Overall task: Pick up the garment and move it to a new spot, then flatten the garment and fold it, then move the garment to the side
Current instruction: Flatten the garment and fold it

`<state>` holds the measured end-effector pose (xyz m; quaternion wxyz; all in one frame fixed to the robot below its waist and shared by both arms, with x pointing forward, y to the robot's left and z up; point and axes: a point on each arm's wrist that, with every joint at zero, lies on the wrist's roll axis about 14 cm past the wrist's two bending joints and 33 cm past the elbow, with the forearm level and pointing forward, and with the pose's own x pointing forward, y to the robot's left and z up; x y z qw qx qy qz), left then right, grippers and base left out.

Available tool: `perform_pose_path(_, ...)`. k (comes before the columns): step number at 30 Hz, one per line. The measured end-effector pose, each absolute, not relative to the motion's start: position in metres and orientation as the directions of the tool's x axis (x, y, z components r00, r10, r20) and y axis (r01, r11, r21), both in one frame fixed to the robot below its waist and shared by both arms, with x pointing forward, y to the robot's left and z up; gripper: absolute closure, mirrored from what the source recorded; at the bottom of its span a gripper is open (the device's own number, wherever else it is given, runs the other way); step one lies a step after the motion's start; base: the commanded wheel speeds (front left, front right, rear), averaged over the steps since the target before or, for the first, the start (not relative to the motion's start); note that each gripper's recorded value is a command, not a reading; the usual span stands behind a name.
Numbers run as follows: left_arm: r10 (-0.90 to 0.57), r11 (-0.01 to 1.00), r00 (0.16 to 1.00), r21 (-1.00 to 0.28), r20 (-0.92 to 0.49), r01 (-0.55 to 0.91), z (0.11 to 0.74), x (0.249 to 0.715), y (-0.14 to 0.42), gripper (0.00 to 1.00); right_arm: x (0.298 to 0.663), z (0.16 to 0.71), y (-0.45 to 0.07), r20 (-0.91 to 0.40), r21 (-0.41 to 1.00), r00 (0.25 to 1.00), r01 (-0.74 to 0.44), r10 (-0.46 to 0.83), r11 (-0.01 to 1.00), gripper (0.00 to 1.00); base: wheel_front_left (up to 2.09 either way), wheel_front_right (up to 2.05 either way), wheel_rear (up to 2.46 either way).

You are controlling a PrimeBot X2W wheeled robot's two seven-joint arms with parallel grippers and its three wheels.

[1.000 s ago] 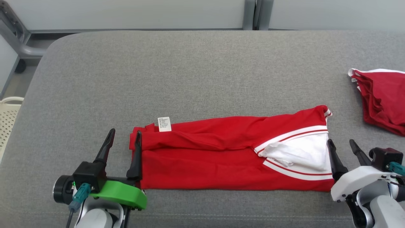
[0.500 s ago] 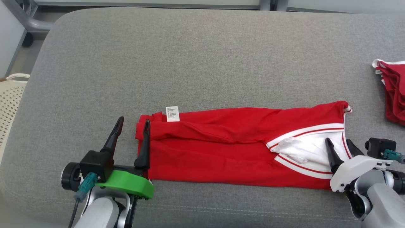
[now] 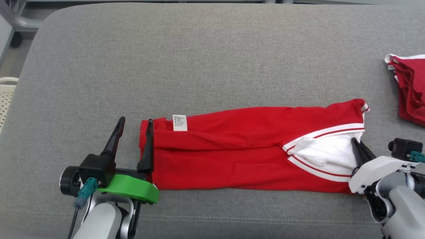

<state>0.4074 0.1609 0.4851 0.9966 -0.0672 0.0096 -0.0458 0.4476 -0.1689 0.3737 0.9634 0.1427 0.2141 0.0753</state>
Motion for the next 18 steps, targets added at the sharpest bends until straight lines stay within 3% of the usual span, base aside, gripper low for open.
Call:
perform_pose_path(10,-0.137,0.981,0.991,-0.143,-0.008,0.135,0.483,0.418,0.146,0.0,0.446,0.385,-0.243,-0.354,0.253,0.935,0.062,0.033,0.966,1.0,0.0,0.0,0.0)
perform_pose_path(14,-0.161,0.977,0.987,-0.145,-0.009,0.158,0.481,0.423,0.139,0.0,0.453,0.4,-0.237,-0.301,0.25,0.952,0.027,0.051,0.968,1.0,0.0,0.0,0.0)
perform_pose_path(18,-0.177,0.974,0.984,-0.146,-0.004,0.175,0.48,0.43,0.133,0.0,0.468,0.438,-0.198,-0.157,0.294,0.978,-0.088,0.139,0.952,1.0,0.0,0.0,0.0)
